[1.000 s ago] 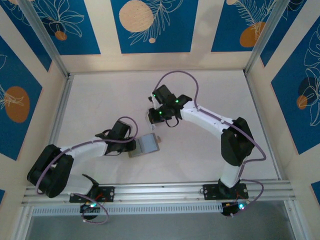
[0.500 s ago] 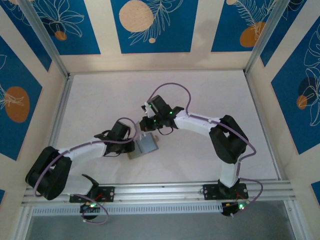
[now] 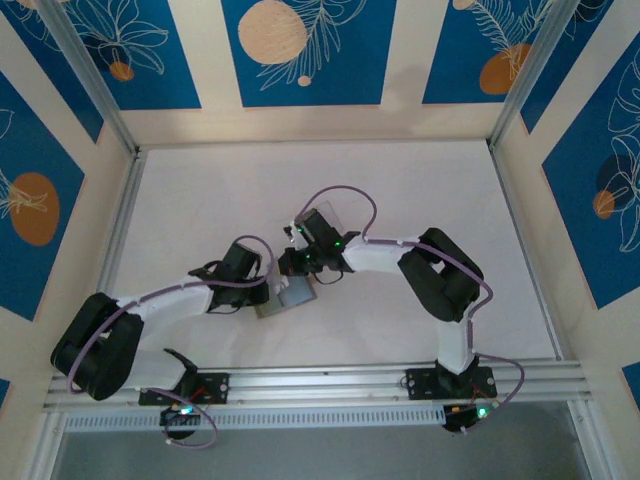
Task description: Put the credit cards into the card holder
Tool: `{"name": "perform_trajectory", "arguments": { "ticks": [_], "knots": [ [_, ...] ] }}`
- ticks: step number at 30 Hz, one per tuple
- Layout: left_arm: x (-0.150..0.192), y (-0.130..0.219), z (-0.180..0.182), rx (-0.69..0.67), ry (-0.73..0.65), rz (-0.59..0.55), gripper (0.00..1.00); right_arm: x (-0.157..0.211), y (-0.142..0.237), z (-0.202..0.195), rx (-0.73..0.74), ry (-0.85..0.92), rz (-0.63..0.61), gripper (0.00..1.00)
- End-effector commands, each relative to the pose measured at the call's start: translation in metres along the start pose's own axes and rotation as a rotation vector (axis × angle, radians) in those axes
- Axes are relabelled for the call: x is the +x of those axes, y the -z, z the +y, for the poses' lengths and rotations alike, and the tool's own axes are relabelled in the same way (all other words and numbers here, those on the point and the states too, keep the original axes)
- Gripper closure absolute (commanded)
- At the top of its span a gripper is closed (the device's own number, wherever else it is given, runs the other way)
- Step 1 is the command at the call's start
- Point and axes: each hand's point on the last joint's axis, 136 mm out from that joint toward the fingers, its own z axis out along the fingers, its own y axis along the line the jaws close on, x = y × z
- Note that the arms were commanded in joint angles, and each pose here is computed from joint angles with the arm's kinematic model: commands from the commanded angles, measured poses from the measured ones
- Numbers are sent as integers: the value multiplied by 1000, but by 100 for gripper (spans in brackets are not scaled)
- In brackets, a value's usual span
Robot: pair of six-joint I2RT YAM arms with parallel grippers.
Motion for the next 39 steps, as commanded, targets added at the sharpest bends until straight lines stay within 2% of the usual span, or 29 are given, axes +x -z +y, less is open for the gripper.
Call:
{"name": "perform_trajectory", "arguments": {
  "ticks": [1,9,22,39],
  "knots": [
    [20,-3,17,-69,14,61,88,1,-3,-3,27,12,-21,100],
    [19,-5,16,-68,17,63,88,8,-7,-7,37,15,-10,100],
    [19,-5,17,-78,17,59,88,40,-1,-8,23,-8,30,100],
    [17,-7,17,-80,11,61,88,80,-12,-21,24,-28,152,100]
  ]
}}
